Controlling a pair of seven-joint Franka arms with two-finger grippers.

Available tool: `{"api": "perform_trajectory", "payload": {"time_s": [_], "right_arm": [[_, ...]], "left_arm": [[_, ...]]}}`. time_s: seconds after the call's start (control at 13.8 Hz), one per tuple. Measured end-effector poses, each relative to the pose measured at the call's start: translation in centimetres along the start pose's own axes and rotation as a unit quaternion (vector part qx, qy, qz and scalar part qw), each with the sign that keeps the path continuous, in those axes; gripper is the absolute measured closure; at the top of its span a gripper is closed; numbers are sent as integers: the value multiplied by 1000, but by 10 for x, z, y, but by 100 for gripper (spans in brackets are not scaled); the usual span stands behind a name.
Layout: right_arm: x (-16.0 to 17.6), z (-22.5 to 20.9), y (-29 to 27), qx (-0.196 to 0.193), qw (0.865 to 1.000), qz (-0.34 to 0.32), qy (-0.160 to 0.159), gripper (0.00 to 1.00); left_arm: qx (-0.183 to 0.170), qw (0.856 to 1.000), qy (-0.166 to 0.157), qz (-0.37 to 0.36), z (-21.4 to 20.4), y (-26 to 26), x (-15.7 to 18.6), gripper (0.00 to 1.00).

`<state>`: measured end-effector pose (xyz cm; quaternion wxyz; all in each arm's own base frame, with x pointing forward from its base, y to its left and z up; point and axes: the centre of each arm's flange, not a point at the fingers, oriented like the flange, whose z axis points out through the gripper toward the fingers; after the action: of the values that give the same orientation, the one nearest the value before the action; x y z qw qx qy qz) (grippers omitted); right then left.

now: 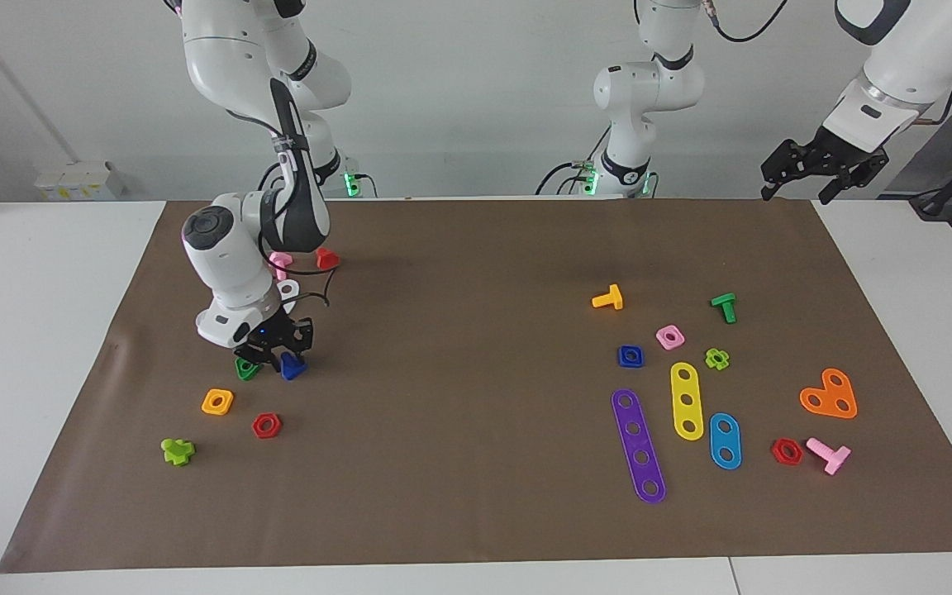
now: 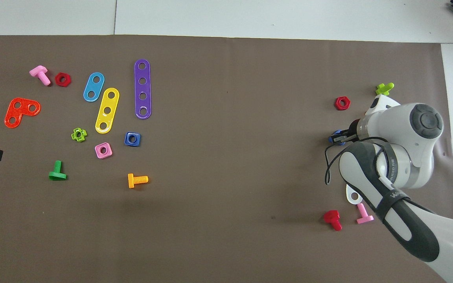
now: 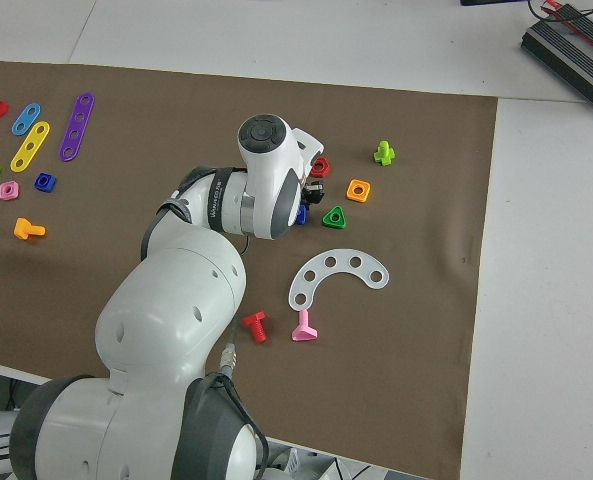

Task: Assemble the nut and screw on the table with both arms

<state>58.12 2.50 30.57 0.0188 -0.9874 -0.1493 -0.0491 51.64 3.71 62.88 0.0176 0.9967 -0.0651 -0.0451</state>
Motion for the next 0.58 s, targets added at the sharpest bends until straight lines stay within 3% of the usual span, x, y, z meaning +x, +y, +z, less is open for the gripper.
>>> {"api": "perform_trajectory", "payload": {"time_s": [0.58], "right_arm": [[-1, 1, 0, 0, 1000, -1, -1, 64]], "left_arm": [[0, 1000, 0, 0, 0, 0, 0, 0]]}}
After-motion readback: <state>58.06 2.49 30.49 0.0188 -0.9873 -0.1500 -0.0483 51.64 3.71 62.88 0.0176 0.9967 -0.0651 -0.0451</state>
